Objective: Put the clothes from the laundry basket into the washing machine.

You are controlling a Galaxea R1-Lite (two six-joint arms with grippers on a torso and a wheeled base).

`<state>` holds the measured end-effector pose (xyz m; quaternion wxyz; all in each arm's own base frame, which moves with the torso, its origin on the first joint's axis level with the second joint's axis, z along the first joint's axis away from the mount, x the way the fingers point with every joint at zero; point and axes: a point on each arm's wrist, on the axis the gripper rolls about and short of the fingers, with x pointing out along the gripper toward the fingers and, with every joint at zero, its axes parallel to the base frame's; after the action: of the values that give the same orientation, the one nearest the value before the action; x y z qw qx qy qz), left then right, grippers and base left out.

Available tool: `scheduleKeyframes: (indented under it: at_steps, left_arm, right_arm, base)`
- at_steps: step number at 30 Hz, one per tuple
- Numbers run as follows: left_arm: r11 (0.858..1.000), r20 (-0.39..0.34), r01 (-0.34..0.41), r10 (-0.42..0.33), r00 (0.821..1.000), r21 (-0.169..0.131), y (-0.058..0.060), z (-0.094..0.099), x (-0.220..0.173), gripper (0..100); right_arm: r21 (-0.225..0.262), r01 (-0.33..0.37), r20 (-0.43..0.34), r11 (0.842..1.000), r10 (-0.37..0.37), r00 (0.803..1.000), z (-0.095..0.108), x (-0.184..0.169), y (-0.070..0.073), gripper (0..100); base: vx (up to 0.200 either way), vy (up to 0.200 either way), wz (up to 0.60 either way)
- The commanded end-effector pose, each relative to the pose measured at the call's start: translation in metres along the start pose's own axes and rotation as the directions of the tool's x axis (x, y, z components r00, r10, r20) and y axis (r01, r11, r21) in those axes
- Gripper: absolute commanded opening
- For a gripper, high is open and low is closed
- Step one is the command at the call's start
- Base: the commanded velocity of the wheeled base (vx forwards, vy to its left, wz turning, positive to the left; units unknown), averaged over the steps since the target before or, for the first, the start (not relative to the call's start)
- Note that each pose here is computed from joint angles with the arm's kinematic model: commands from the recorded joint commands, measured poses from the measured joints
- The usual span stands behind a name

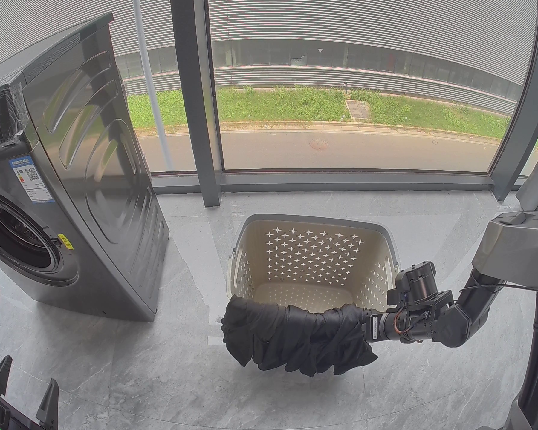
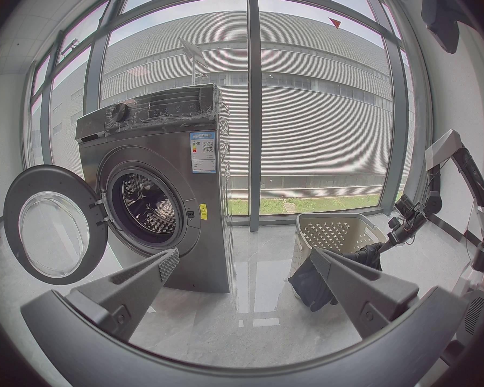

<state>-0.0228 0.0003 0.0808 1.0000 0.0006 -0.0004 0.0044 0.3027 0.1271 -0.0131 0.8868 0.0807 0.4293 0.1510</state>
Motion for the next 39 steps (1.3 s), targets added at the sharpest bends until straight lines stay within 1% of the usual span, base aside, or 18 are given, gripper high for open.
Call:
scheduleKeyframes:
  at_steps: [1,4,7,9,11,14,18,22,23,26,27,30,31,32,34,35,36,39]
  left_arm:
    - [1.0,-0.001,-0.002,0.002,1.0,0.002,0.0,-0.005,0.0,100]
    - [1.0,-0.001,0.0,0.0,1.0,0.0,0.0,-0.005,0.0,100]
    - [1.0,-0.001,-0.002,0.002,1.0,0.0,0.0,-0.005,0.0,100]
    - [1.0,-0.001,0.0,0.0,1.0,-0.001,0.0,-0.005,0.0,100]
    - [1.0,-0.001,0.0,0.0,1.0,-0.001,0.0,-0.005,0.0,100]
    - [1.0,-0.001,0.0,0.0,1.0,-0.001,0.0,-0.005,0.0,100]
    - [1.0,-0.001,0.0,0.0,1.0,-0.001,0.0,-0.005,0.0,100]
    - [1.0,-0.001,0.0,0.0,1.0,-0.001,0.0,-0.005,0.0,100]
    - [1.0,-0.001,0.0,0.0,1.0,-0.001,0.0,-0.005,0.0,100]
    - [1.0,-0.001,0.0,0.0,1.0,-0.001,0.0,-0.005,0.0,100]
    - [1.0,-0.001,0.0,0.0,1.0,-0.001,0.0,-0.005,0.0,100]
    - [1.0,-0.001,0.0,0.0,1.0,-0.001,0.0,-0.005,0.0,100]
    - [1.0,-0.001,0.0,0.0,1.0,-0.001,0.0,-0.005,0.0,100]
    - [1.0,-0.001,0.0,0.0,1.0,-0.003,0.0,-0.005,0.0,100]
    - [1.0,-0.001,0.0,0.0,1.0,-0.003,0.0,-0.005,0.0,100]
    - [1.0,-0.001,0.0,0.0,1.0,-0.003,0.0,-0.005,0.0,100]
    - [1.0,-0.001,0.0,0.0,1.0,-0.004,0.0,-0.005,0.0,100]
    - [1.0,-0.001,0.0,0.0,1.0,-0.004,0.0,-0.005,0.0,100]
  right_arm:
    - [0.0,-0.004,0.0,1.0,0.004,1.0,0.0,-0.002,0.001,0]
    - [0.0,-0.01,-0.004,1.0,0.01,1.0,-0.002,-0.007,0.003,0]
    - [-0.01,-0.03,0.01,1.0,0.03,1.0,-0.002,-0.021,0.008,0]
    - [-0.019,-0.051,0.024,0.999,0.051,0.998,-0.001,-0.032,0.013,0]
    - [-0.038,-0.09,0.047,0.995,0.092,0.995,0.002,-0.044,0.022,0]
    - [-0.052,-0.158,0.103,0.986,0.163,0.981,0.01,-0.069,0.035,0]
    - [-0.038,-0.225,0.176,0.974,0.228,0.958,0.02,-0.095,0.049,0]
    - [-0.029,-0.293,0.23,0.956,0.292,0.928,0.029,-0.116,0.056,0]
    - [-0.03,-0.298,0.234,0.954,0.297,0.926,0.03,-0.118,0.056,0]
    - [-0.021,-0.284,0.228,0.959,0.281,0.932,0.028,-0.116,0.053,0]
    - [-0.01,-0.266,0.211,0.964,0.262,0.942,0.026,-0.113,0.05,0]
    - [0.013,-0.19,0.118,0.982,0.187,0.975,0.007,-0.087,0.039,0]
    - [0.011,-0.167,0.087,0.986,0.166,0.982,0.0,-0.08,0.036,0]
    - [-0.004,-0.139,0.051,0.99,0.139,0.989,-0.007,-0.071,0.033,0]
    - [-0.03,-0.103,0.011,0.994,0.103,0.995,-0.015,-0.06,0.029,0]
    - [-0.035,-0.079,-0.01,0.996,0.078,0.997,-0.02,-0.052,0.026,0]
    - [-0.035,-0.061,-0.017,0.998,0.06,0.998,-0.023,-0.045,0.025,100]
    - [-0.046,-0.04,-0.007,0.998,0.039,0.999,-0.027,-0.029,0.021,100]
  base:
    - [0.0,0.0,0.0]
    - [0.0,0.0,0.0]
    - [0.0,0.0,0.0]
    - [0.0,0.0,0.0]
    - [0.0,0.0,0.0]
    - [0.0,0.0,0.0]
    - [0.0,0.0,0.0]
    - [0.0,0.0,0.0]
    - [0.0,0.0,0.0]
    - [0.0,0.0,0.0]
    - [0.0,0.0,0.0]
    - [0.0,0.0,0.0]
    - [0.0,0.0,0.0]
    - [0.0,0.0,0.0]
    - [0.0,0.0,0.0]
    - [0.0,0.0,0.0]
    - [0.0,0.0,0.0]
    - [0.0,0.0,0.0]
